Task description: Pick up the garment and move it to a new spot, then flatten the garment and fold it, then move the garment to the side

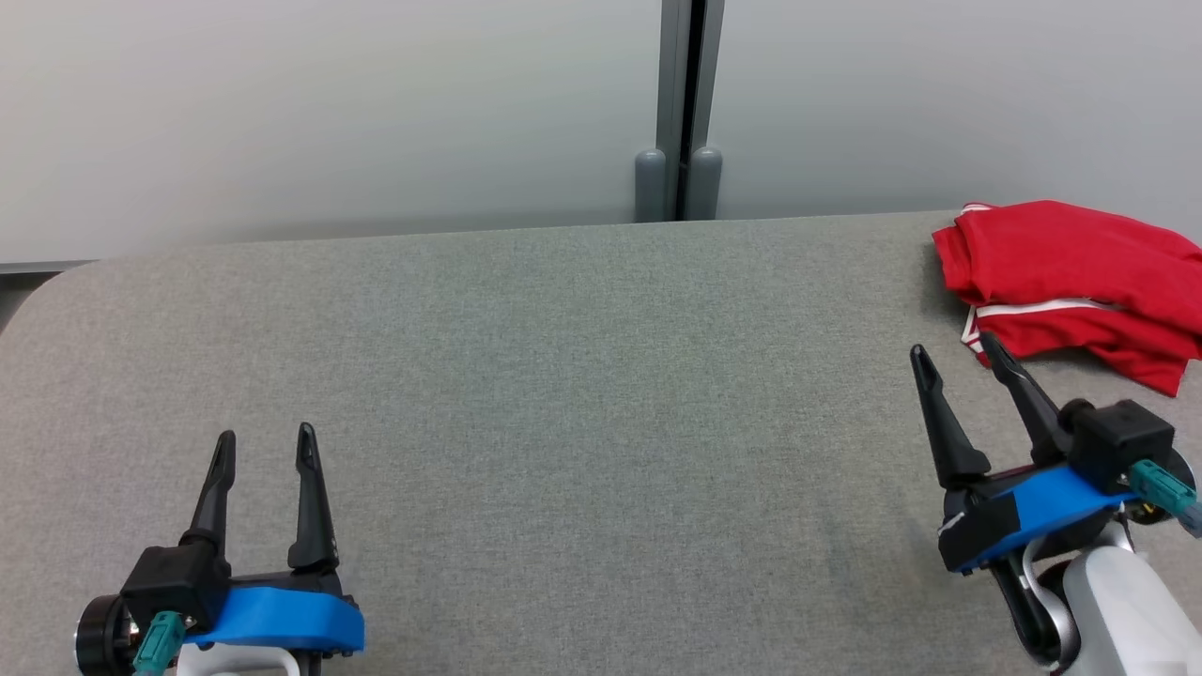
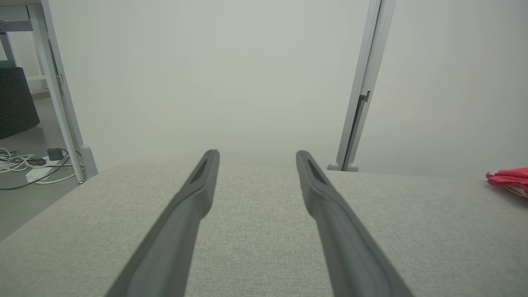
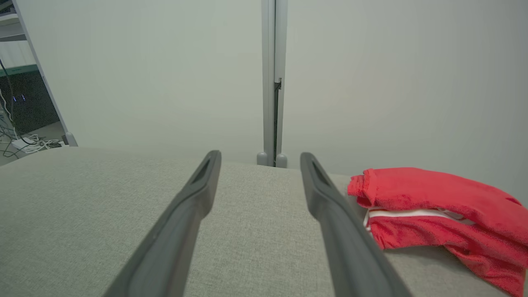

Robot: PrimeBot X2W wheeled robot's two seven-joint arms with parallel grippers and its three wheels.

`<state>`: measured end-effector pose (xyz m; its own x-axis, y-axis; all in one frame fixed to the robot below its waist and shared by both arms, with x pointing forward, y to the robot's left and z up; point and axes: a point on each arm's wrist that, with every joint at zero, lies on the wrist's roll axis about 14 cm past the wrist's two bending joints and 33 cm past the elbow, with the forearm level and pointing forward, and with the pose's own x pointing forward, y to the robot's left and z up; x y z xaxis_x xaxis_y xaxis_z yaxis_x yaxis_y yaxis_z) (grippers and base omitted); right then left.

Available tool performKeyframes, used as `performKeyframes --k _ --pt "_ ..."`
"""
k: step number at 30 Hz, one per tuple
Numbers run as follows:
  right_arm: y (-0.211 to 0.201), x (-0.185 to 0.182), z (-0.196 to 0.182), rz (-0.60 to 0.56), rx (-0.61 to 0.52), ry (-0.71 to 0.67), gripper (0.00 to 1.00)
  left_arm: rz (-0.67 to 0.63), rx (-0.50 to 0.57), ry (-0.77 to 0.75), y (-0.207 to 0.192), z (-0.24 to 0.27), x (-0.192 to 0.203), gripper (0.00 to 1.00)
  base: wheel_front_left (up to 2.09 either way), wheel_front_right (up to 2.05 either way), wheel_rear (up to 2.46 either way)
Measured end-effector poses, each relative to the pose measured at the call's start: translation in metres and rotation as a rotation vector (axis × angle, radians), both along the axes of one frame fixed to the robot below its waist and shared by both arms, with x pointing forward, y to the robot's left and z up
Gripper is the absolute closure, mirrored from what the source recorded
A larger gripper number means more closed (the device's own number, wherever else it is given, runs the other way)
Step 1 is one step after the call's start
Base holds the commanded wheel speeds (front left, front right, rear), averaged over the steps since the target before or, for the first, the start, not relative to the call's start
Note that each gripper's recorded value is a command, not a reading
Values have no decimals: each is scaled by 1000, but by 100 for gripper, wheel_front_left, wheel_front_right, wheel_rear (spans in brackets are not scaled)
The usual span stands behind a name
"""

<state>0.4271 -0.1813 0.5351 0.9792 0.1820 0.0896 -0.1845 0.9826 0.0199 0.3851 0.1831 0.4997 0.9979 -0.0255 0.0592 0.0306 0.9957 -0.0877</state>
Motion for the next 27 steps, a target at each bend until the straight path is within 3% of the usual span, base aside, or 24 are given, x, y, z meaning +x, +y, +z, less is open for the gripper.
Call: performKeyframes --k 13,27 --pt "-7 -41 1 -89 57 6 0 1 2 11 0 -1 -3 0 0 0 0" --pt "-1 -42 -12 -107 71 46 0 9 -4 22 1 -3 -3 0 0 0 0"
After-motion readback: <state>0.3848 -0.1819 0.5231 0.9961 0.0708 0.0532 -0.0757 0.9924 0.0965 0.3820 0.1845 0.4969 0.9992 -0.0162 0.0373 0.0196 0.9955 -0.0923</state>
